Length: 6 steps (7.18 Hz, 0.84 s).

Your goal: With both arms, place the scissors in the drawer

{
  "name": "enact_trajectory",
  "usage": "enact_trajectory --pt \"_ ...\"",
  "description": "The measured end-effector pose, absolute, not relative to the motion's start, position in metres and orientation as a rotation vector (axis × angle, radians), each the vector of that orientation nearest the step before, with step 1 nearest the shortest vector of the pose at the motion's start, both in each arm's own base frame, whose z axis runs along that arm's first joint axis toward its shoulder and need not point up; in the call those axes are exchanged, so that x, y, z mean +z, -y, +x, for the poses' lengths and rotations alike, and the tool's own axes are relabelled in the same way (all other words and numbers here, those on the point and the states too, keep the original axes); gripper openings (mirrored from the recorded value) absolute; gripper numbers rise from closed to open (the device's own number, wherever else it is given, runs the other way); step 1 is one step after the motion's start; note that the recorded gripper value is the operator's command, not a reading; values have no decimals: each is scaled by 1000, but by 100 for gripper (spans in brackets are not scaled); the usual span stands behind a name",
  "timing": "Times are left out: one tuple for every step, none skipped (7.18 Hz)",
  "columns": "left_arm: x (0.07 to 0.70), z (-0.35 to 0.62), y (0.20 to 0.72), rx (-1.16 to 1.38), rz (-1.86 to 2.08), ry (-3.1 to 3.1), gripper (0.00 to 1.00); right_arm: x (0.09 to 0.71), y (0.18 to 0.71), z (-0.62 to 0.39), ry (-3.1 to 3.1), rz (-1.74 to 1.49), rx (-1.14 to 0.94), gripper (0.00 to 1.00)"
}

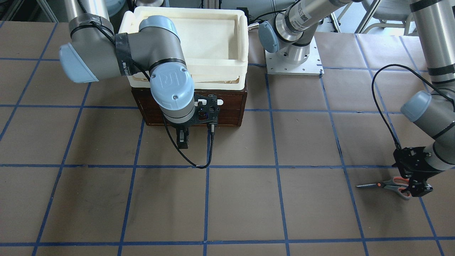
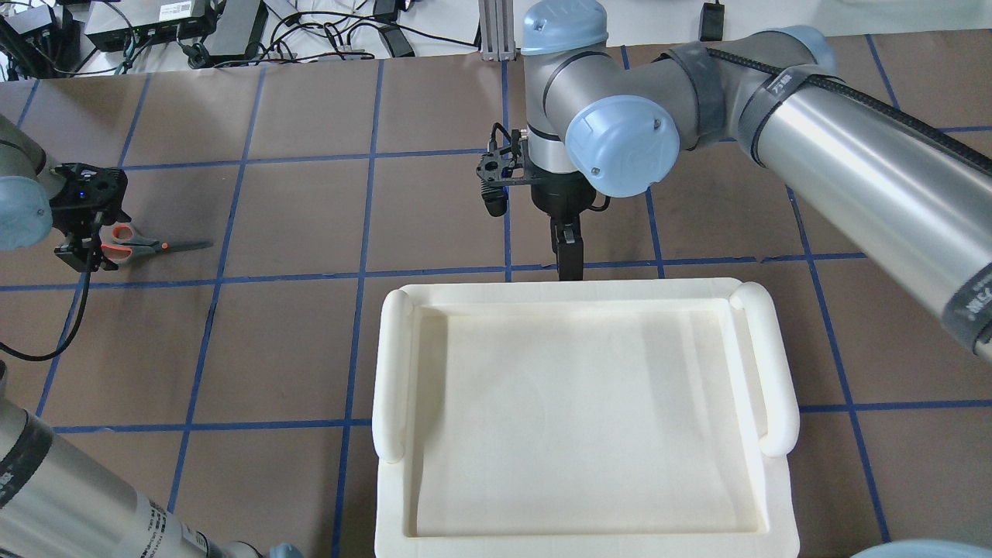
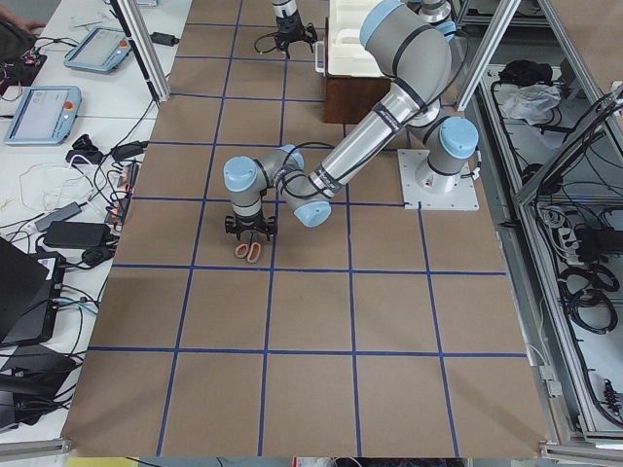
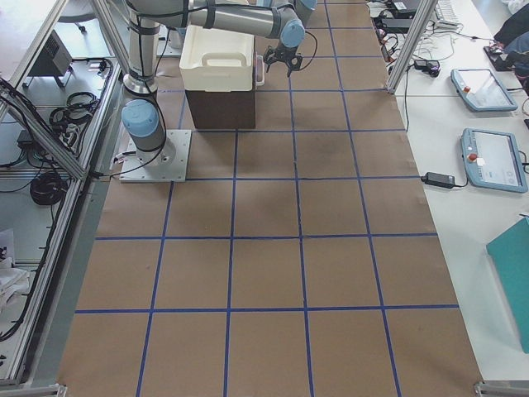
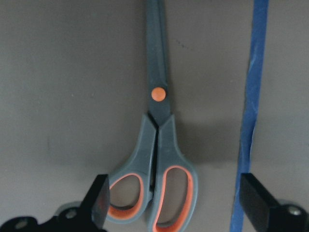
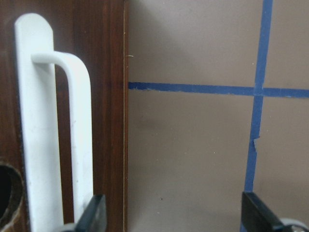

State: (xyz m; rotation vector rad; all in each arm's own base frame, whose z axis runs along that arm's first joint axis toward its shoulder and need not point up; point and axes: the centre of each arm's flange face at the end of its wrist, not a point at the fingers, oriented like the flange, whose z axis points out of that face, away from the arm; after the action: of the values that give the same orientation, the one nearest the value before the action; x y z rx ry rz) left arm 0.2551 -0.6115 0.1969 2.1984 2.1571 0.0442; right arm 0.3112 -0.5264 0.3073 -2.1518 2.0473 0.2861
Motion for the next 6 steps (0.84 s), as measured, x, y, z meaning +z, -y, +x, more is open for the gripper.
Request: enact_trajectory --pt "193 255 614 28 2225 -2117 94 306 523 317 -2044 -2164 272 98" --pt "189 253 617 3 2238 -2100 91 306 520 321 -2046 -2168 272 97" --pt "188 248 619 -30 2246 -2095 91 308 518 322 -2053 -2169 275 97" --pt "185 244 621 -73 2259 -2094 91 310 517 322 -2064 -2162 279 96" --pt "180 242 623 -99 2268 -2100 91 313 514 322 -2077 -2148 291 96" --pt "175 241 623 -102 2272 -2110 91 316 511 321 -2080 -2137 301 96"
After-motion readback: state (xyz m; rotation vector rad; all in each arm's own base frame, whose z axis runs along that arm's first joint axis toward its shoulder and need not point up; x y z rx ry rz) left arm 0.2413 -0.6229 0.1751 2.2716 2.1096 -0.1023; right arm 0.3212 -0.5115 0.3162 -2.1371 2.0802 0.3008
